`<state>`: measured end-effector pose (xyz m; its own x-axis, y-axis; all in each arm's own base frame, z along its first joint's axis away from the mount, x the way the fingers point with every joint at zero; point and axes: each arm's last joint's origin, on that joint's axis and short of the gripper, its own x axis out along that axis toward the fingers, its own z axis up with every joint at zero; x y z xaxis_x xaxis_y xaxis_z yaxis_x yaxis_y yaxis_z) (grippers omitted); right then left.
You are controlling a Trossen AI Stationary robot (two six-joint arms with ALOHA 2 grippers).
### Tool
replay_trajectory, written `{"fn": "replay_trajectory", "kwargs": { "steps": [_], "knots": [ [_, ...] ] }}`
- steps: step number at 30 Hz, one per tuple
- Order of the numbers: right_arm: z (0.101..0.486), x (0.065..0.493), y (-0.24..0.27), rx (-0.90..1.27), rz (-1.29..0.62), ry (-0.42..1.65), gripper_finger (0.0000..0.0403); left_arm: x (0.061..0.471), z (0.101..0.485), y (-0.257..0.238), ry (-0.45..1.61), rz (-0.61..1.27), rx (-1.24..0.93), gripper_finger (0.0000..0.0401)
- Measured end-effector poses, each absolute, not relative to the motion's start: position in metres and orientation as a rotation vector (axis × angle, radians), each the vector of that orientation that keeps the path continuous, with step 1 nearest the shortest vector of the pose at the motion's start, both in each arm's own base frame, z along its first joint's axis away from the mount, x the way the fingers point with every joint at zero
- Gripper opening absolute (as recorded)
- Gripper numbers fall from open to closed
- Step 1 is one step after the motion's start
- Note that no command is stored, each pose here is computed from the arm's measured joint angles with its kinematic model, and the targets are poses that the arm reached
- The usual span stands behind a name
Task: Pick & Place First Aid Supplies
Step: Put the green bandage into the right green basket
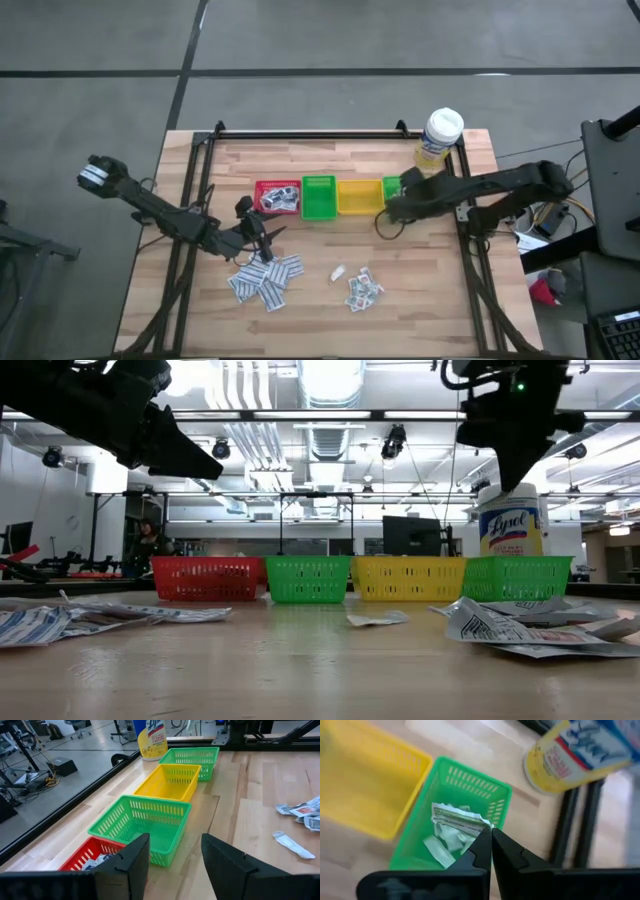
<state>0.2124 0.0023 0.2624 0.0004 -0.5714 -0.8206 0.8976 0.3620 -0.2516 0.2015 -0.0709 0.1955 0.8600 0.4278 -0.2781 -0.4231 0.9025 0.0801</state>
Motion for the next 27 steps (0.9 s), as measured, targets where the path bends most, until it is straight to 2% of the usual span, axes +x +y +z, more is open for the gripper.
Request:
{"fn": "replay_trajectory", "kwargs": {
  "steps": [4,9,19,27],
  "knots": [
    [0.257,0.199,-0.011,0.611,-1.241,0.898,0.0008,0.201,0.195,-0.071,0.295,0.447,0.015,0.0181],
    [0.24,0.194,-0.025,0.767,-1.171,0.876,0.0008,0.202,0.196,-0.071,0.294,0.448,0.011,0.0181],
    [0.203,0.191,-0.036,0.846,-1.205,0.948,0.0008,0.202,0.195,-0.071,0.294,0.448,0.01,0.0181],
    [0.187,0.202,-0.037,0.793,-1.212,1.033,0.0008,0.201,0.195,-0.071,0.294,0.448,0.01,0.0181]
  ]
}}
